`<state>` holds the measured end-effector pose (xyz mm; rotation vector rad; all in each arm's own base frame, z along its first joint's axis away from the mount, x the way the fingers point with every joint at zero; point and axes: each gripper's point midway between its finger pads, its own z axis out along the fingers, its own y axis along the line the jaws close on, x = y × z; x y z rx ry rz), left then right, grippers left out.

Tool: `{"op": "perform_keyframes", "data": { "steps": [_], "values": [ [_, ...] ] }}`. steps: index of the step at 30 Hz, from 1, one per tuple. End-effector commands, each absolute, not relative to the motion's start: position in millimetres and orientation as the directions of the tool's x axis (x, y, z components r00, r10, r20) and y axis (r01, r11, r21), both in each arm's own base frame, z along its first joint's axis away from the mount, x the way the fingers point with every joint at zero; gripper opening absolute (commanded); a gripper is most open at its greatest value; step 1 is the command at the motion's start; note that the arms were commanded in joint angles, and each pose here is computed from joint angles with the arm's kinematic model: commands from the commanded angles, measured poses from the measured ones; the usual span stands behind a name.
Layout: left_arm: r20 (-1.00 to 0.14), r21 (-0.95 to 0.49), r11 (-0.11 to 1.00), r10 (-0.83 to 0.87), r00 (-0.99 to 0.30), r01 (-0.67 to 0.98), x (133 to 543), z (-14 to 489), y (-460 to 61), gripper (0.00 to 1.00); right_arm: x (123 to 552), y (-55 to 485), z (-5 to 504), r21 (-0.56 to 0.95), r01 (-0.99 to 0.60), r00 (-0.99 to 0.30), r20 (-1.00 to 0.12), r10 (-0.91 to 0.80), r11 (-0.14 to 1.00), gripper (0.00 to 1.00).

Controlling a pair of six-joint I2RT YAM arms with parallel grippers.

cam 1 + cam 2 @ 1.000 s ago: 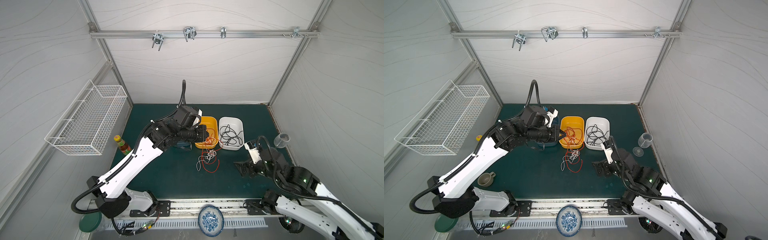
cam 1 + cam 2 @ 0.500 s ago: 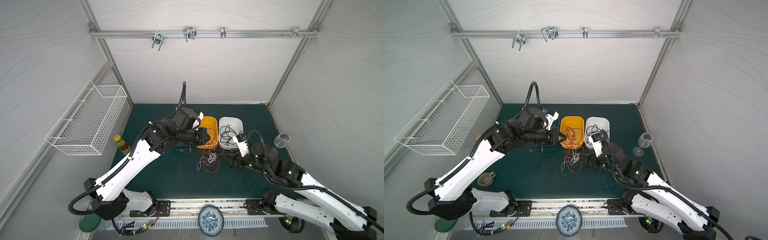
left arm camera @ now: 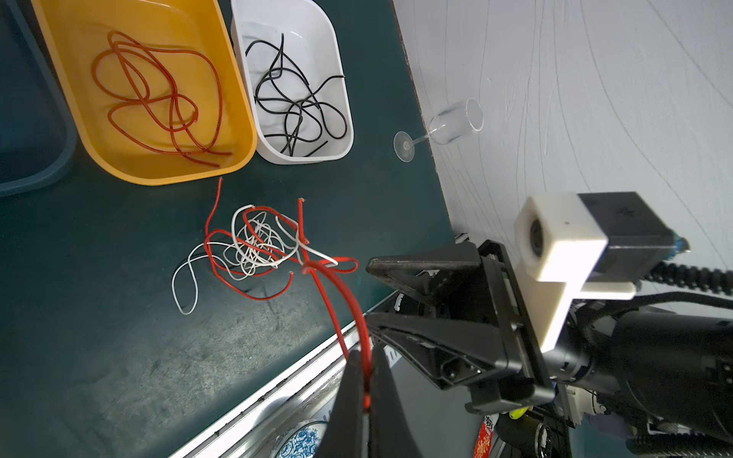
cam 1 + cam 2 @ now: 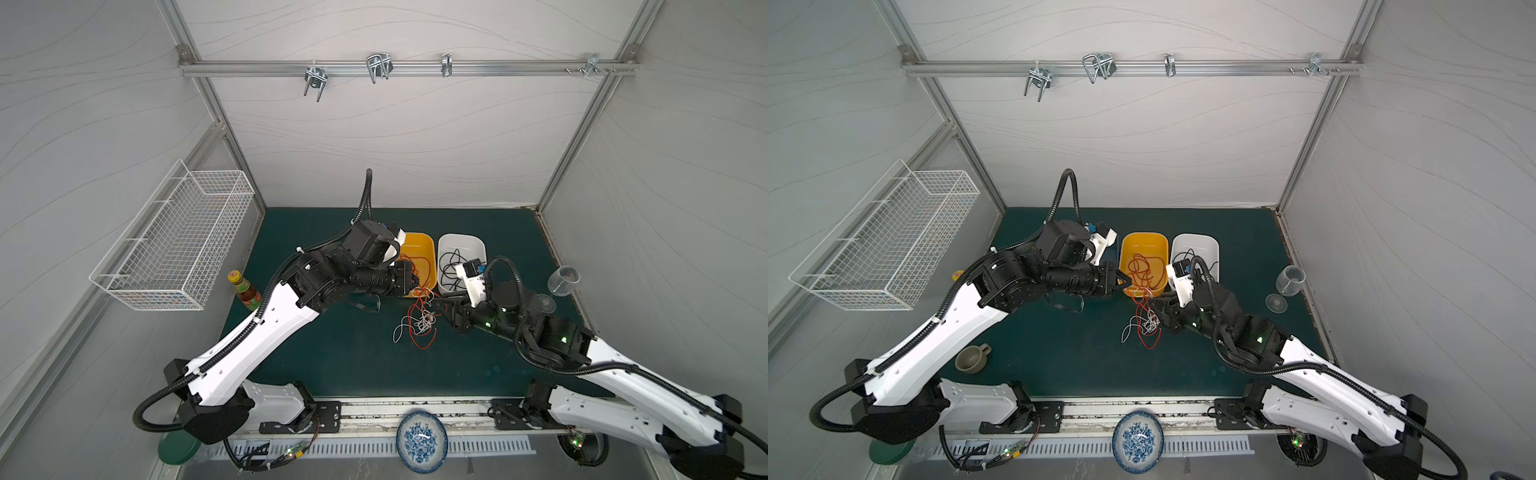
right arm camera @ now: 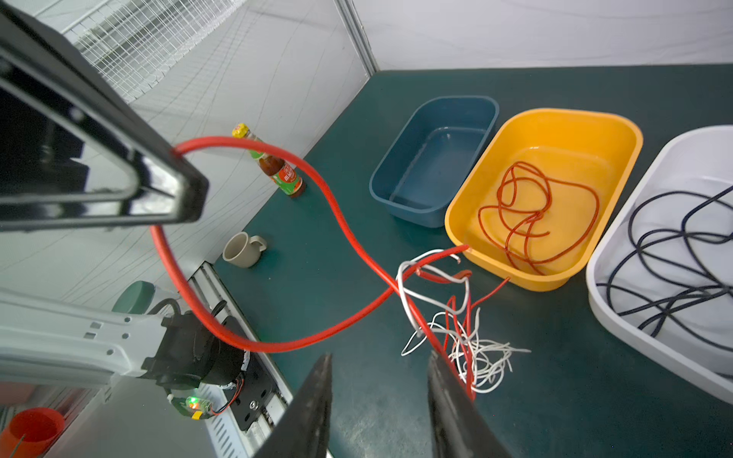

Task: Untangle and sort cables by color
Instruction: Untie the cable.

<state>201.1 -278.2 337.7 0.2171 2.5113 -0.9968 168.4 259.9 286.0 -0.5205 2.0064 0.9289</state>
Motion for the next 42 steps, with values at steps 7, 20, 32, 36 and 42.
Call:
{"op": "perform_keyframes", "data": {
  "steps": [7, 20, 32, 36, 42],
  "values": [
    [-0.457, -0.647, 0.706, -0.059, -0.887, 0.287, 203.1, 347.9, -279.6, 0.0, 148.8, 278.7, 284.2, 0.567, -0.6, -0.671, -0.741, 0.031, 0.565, 0.3],
    [-0.453, -0.659, 0.698, -0.072, -0.889, 0.279, 200.6, 352.3, -277.9, 0.0, 155.7, 288.7, 250.1, 0.503, -0.56, -0.644, -0.764, 0.037, 0.658, 0.27],
    [-0.444, -0.676, 0.679, -0.069, -0.893, 0.284, 195.3, 356.2, -280.5, 0.0, 187.1, 272.1, 241.8, 0.459, -0.487, -0.605, -0.791, 0.091, 0.743, 0.35],
    [-0.441, -0.687, 0.667, -0.066, -0.895, 0.29, 191.6, 358.8, -282.1, 0.0, 196.6, 267.9, 242.5, 0.468, -0.467, -0.599, -0.792, 0.121, 0.75, 0.33],
    [-0.436, -0.699, 0.649, -0.055, -0.898, 0.299, 186.9, 360.4, -287.2, 0.0, 203.9, 273.0, 248.3, 0.477, -0.481, -0.578, -0.804, 0.143, 0.736, 0.31]
  ]
}}
